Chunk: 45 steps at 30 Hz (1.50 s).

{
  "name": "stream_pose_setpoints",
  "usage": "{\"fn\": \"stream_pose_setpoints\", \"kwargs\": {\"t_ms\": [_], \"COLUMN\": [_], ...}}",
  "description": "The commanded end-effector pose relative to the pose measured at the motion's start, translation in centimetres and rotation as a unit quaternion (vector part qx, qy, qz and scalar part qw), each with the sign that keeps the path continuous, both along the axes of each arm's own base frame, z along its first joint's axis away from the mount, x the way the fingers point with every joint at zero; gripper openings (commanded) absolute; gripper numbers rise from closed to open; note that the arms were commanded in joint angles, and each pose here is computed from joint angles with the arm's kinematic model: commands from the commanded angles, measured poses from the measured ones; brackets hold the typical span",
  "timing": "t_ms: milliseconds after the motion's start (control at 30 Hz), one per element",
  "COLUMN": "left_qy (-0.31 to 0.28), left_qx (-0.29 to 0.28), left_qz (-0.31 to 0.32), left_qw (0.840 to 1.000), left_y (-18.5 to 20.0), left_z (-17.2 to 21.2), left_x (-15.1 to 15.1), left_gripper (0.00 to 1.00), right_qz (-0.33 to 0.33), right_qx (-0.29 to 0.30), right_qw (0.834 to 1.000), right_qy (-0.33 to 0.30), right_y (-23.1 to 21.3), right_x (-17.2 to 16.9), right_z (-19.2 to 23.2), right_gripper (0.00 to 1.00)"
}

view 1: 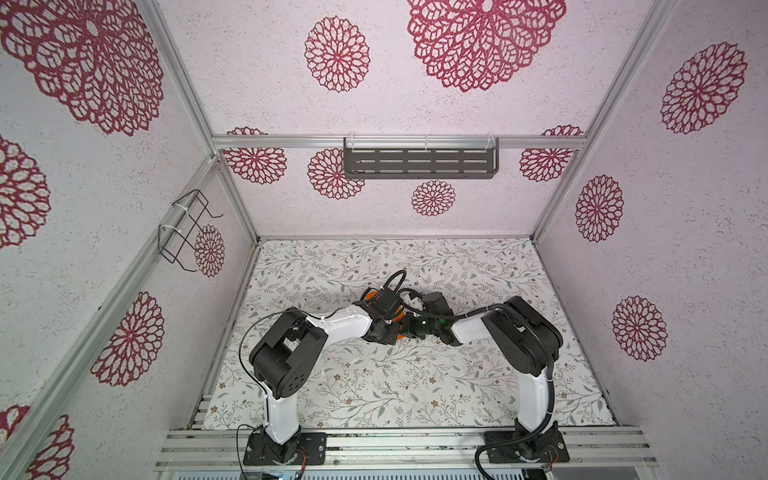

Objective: Fold a paper plane with a square sheet of paper (pick it up from the middle)
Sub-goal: 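Press the folded flap between both grippers to crease it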

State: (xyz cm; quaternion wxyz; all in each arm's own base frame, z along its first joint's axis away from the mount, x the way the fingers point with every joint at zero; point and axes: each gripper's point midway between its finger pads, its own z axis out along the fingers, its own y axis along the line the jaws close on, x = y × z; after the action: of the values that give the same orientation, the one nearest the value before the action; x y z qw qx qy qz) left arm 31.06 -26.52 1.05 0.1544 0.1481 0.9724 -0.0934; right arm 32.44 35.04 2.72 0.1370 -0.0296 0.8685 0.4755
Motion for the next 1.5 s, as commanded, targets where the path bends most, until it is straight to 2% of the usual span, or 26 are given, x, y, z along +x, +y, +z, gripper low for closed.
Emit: {"fn": "stream_pose_setpoints", "kwargs": {"t_ms": [0,200,367,533,700,867,967,1133,1300,1467], "left_qy": [0.044,0.043,0.045,0.045,0.045,0.044,0.044,0.044,0.045,0.044], "left_qx": [0.026,0.027,0.028,0.028,0.028,0.026,0.024,0.021,0.02,0.017], "left_qz": [-0.001,0.0,0.001,0.001,0.0,0.001,0.0,-0.003,-0.003,-0.006], "left_qw": [0.999,0.999,0.999,0.999,0.999,0.999,0.999,0.999,0.999,0.999], "left_y": [1.4,1.5,1.6,1.6,1.5,1.5,1.4,1.2,1.2,1.0], "left_z": [-2.9,-2.9,-3.0,-3.0,-2.9,-2.7,-2.6,-2.5,-2.4,-2.2], "left_x": [-1.8,-1.9,-2.0,-2.0,-2.0,-1.9,-1.9,-1.8,-1.8,-1.8], "left_gripper": [0.0,0.0,0.0,0.0,0.0,0.0,0.0,0.0,0.0,0.0], "right_qz": [0.01,-0.022,-0.073,-0.115,-0.117,-0.097,-0.071,-0.021,-0.024,-0.032], "right_qx": [0.002,-0.022,-0.053,-0.06,-0.057,-0.005,0.007,0.019,0.026,0.002], "right_qw": [1.0,0.999,0.996,0.992,0.991,0.994,0.996,0.999,0.999,0.999], "right_qy": [-0.009,-0.008,0.002,0.009,-0.008,-0.048,-0.052,-0.033,-0.011,0.016], "right_y": [0.6,-0.8,-3.4,-5.7,-6.1,-5.3,-4.2,-1.4,-0.5,-0.8], "right_x": [0.4,2.0,4.7,7.5,9.0,8.2,6.1,3.3,3.6,3.7], "right_z": [0.2,-0.8,-2.7,-3.8,-2.4,3.0,4.1,3.3,2.0,-0.3], "right_gripper": [0.0,0.0,0.0,0.0,0.0,0.01,0.01,0.01,0.01,0.01]}}
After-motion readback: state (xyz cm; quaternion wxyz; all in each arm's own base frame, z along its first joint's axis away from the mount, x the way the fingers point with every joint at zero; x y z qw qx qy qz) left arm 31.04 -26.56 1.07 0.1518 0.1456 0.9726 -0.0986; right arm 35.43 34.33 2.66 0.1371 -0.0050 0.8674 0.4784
